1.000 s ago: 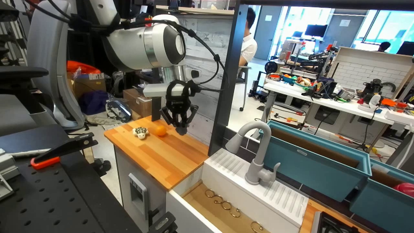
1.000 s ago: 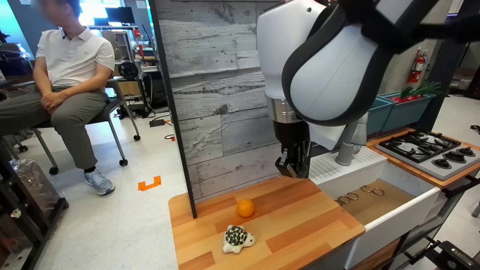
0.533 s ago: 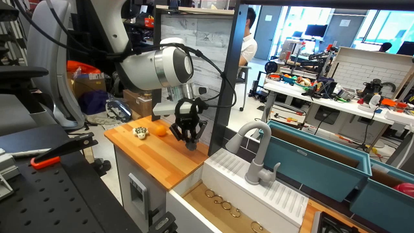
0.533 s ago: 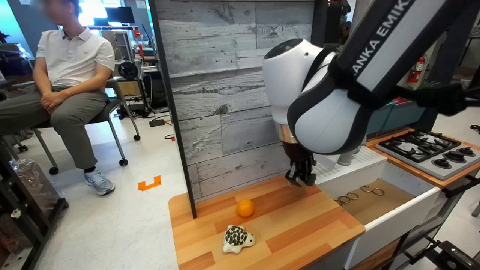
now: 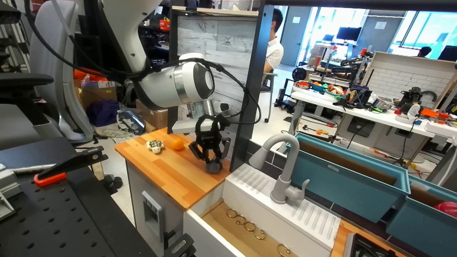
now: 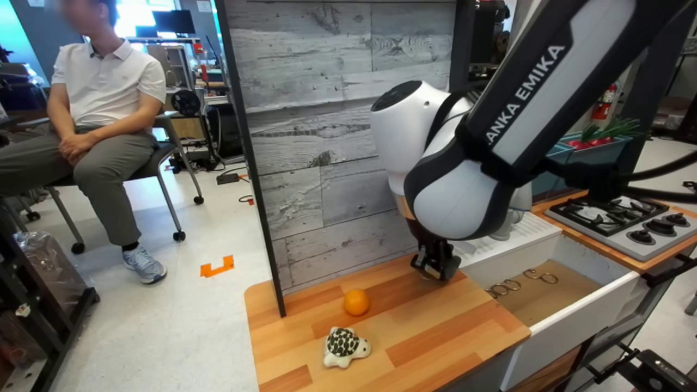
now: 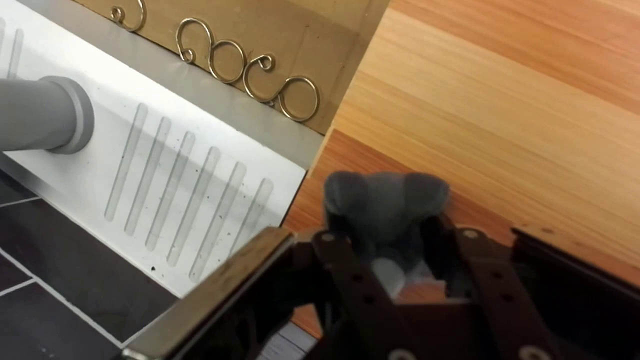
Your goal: Move the teddy forward
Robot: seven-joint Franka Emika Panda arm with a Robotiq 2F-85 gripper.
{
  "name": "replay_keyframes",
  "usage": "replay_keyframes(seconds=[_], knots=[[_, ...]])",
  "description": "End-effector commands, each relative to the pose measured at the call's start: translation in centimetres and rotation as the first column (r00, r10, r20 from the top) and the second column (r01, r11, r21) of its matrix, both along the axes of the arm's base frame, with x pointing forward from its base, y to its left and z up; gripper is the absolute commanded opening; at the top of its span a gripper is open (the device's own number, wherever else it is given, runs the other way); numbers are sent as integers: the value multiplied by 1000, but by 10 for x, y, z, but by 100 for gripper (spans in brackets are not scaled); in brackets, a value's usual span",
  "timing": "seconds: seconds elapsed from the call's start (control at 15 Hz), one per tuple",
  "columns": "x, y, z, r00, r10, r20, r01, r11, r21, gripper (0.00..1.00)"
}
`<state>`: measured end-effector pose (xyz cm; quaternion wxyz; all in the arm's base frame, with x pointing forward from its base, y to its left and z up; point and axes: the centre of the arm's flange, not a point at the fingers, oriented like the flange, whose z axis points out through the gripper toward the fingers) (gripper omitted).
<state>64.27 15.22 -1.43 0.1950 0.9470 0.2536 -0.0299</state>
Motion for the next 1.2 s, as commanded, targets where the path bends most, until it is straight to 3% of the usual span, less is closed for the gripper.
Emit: replay_keyframes(seconds=[0.0,0.27,0.8,1.13], knots=[[3,16,8,1000,16,11,-16,999,-28,72],[-12,25,21,999,32,16,-32,999,-23,99],[-63,55,87,999,6,-44,-1,992,126,100],[-100,72,138,993,-61,-97,89,946,313,100]])
